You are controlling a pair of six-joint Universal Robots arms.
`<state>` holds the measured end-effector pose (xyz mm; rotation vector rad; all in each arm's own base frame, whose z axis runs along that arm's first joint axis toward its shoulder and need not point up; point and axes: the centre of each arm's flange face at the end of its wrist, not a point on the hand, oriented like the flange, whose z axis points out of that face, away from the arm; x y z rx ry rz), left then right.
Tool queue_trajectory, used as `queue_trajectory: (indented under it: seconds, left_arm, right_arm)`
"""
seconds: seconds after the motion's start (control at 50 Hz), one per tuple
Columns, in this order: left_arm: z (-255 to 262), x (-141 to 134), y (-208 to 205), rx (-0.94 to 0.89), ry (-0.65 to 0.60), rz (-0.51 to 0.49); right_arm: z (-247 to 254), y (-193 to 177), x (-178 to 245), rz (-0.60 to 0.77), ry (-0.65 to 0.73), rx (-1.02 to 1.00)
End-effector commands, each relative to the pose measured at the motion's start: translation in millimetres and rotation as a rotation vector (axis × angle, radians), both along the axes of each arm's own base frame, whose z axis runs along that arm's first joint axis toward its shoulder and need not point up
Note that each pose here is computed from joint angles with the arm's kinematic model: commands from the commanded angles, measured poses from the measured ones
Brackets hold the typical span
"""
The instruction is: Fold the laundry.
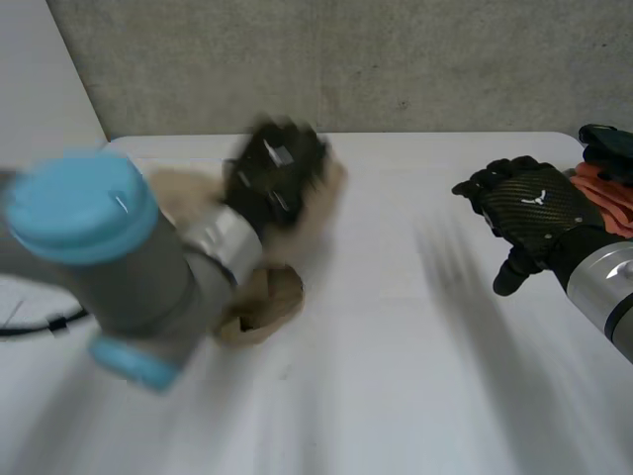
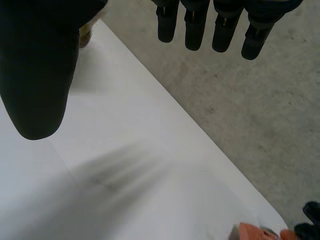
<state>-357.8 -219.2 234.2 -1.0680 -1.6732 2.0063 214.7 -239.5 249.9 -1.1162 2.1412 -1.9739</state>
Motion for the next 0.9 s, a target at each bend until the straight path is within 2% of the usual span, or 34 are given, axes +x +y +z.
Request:
queue_trajectory:
  seconds: [0.02,0.06,0.12,0.18,0.2,0.26,0.28,0.32,0.4,0.5,0.64,0.72,0.9]
  left_arm:
    - [-71.8,-9.6,68.1,0.069,-0.154,-0.143]
    - [-83.1,-7.9,90.1,0.044,-0.208,-0.162]
    - [-77.6,-6.7,103.0,-0.041,-0.225,-0.154]
    - [-47.5,0.2,98.7,-0.172,-0.156,-0.060]
    - [-28.4,5.4,91.5,-0.229,-0.100,0.004]
    - [-2.2,17.8,74.7,-0.287,-0.019,0.113]
    - [10.3,29.8,59.9,-0.304,0.011,0.196]
    - [17.3,42.4,49.1,-0.299,0.017,0.261]
    - [16.4,70.9,30.2,-0.209,-0.045,0.340]
    - [-4.7,111.1,9.2,0.062,-0.173,0.373]
    - [-26.0,152.5,-2.2,0.376,-0.205,0.478]
    - [-34.3,157.3,3.1,0.465,-0.193,0.481]
    - [-55.3,147.3,5.4,0.485,-0.194,0.413]
  right_arm:
    - [-11.5,-15.5,-4.5,-0.017,0.006,0.016]
    - [-16.4,-22.3,-4.8,-0.024,0.010,0.020]
    - [-20.7,-27.0,-3.9,-0.023,0.014,0.030]
    - [-22.5,-29.0,-0.2,-0.014,0.010,0.039]
    - [-21.6,-28.2,3.0,-0.004,0.007,0.039]
    - [-19.6,-24.5,9.4,0.017,0.000,0.043]
    - [-17.8,-20.8,14.7,0.038,-0.010,0.050]
    - [-15.2,-16.9,20.1,0.055,-0.019,0.059]
    - [-13.9,-5.4,35.8,0.113,-0.043,0.122]
    - [-28.5,13.9,57.1,0.219,0.010,0.280]
    - [-58.1,16.2,80.4,0.318,0.093,0.384]
    - [-76.1,15.1,92.1,0.362,0.112,0.420]
    - [-108.8,4.2,110.1,0.377,0.125,0.419]
